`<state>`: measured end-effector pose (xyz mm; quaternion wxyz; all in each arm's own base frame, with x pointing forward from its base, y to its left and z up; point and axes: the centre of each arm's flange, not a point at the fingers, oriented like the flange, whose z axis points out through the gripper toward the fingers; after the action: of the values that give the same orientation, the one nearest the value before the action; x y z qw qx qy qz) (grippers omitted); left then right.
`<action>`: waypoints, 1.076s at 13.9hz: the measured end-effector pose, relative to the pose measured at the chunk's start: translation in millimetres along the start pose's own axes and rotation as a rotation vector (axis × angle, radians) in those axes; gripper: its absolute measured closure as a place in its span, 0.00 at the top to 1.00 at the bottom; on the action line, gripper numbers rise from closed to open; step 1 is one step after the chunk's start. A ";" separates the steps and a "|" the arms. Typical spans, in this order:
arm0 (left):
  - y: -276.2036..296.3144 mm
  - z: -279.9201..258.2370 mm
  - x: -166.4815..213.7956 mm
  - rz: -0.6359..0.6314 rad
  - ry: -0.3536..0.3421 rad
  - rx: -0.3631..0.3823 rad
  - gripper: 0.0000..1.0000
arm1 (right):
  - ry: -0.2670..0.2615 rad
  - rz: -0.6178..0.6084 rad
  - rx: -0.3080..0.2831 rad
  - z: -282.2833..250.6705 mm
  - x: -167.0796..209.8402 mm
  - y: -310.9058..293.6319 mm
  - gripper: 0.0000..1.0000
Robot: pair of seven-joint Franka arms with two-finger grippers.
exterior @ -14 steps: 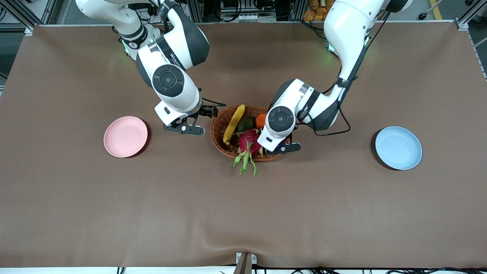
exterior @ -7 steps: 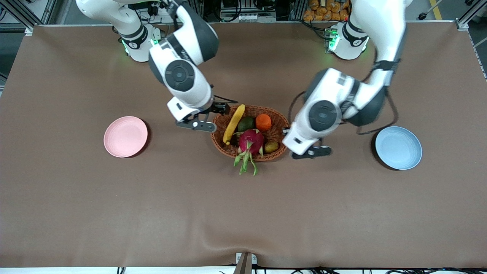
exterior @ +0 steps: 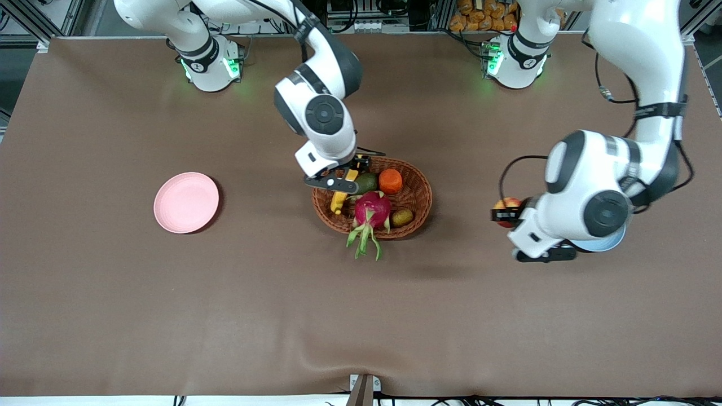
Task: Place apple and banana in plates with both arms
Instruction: 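Lift the apple with the left gripper toward the blue plate, then lower the apple onto the blue plate while the right gripper grasps the banana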
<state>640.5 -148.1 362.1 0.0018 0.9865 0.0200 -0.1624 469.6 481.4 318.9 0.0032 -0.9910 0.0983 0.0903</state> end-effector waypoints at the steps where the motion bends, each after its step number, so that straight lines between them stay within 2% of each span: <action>1: -21.3 4.5 3.8 -0.009 -0.022 -0.005 0.70 | -0.004 -0.007 -0.012 11.0 -4.1 -4.3 0.91; 5: -110.1 23.2 18.1 -0.035 -0.083 -0.038 0.70 | -0.011 -0.024 -0.040 41.8 -12.7 -13.9 0.89; 7: -142.7 36.8 24.6 -0.046 -0.101 0.003 0.70 | -0.014 -0.030 -0.052 51.0 -15.8 -16.2 0.87; 10: -153.7 58.9 32.5 -0.016 -0.129 0.054 0.70 | -0.019 -0.034 -0.063 58.8 -17.6 -17.2 0.81; 15: -182.0 90.5 47.5 0.054 -0.138 0.056 0.70 | -0.024 -0.033 -0.075 70.4 -17.2 -17.3 0.74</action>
<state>649.2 34.8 261.7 -0.0202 0.9728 -0.0113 -0.2306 443.8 503.4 252.5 -0.0315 -0.9908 0.0783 0.1059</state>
